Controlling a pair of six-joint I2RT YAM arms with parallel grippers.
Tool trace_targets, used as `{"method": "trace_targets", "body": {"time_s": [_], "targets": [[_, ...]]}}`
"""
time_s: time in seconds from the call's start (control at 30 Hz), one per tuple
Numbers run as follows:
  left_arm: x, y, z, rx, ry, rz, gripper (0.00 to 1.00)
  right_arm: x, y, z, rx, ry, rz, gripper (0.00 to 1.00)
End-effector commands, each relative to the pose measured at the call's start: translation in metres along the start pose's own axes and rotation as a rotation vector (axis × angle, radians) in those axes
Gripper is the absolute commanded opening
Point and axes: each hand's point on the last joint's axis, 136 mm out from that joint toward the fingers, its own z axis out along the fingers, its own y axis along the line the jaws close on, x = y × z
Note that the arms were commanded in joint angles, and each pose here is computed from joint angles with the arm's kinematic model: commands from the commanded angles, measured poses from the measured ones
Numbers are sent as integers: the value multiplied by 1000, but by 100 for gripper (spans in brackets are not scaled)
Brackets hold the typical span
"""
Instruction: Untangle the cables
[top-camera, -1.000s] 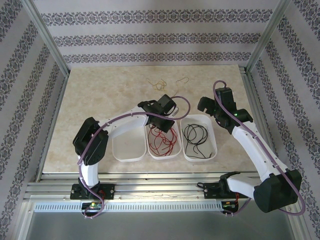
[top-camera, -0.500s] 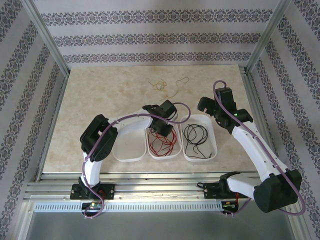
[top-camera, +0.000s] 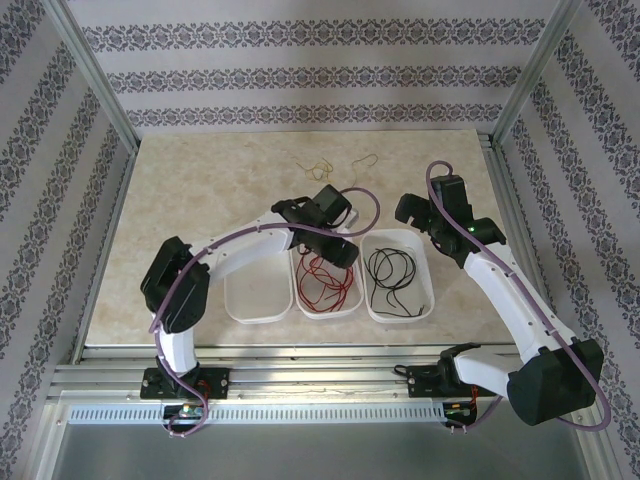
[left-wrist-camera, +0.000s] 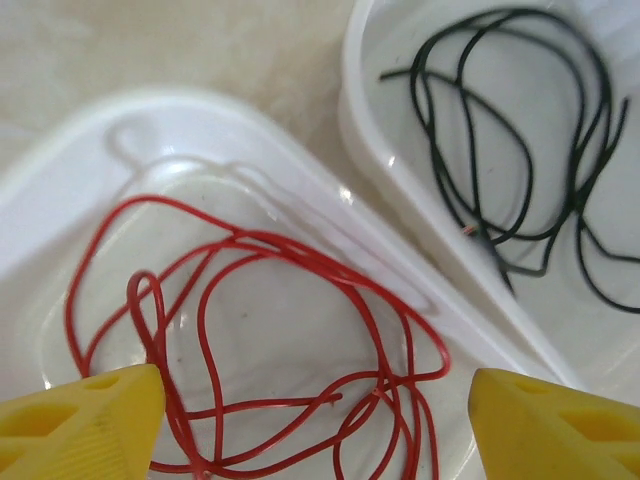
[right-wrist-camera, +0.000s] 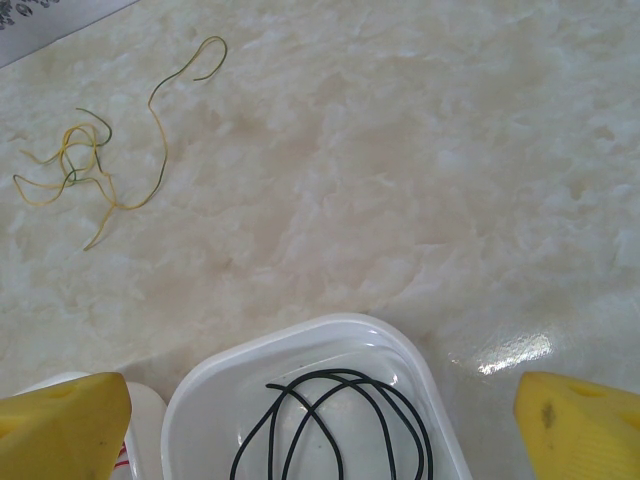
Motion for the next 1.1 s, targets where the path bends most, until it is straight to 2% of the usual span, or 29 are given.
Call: {"method": "trace_targets", "body": {"time_s": [0.0,0.2,0.3,0.43,0.7,0.87,1.07], "targets": [[-6,4,-23,-42,-19,12,85,-5,0,-6,-11,-13,15,98],[-26,26,-45,-184,-82,72,89,-6,-3,-8,-5,-27,13,98],[-49,40,-55,-254,-148,88,92,-6,-3,-7,0,-29,13,98],[-85,65,-58,-302,-229,39,92,-5,-4,-6,1,-22,15,98],[-152,111,-35,-303,-322,-34,90,-3,-7,-9,8,-27,19,98],[-175,155,-10,-311,-307,-127,90,-1,-12,-11,18,-32,37,98],[-198,192,5,-289,-363,-215,90,-1,-20,-12,45,-37,48,98]]}}
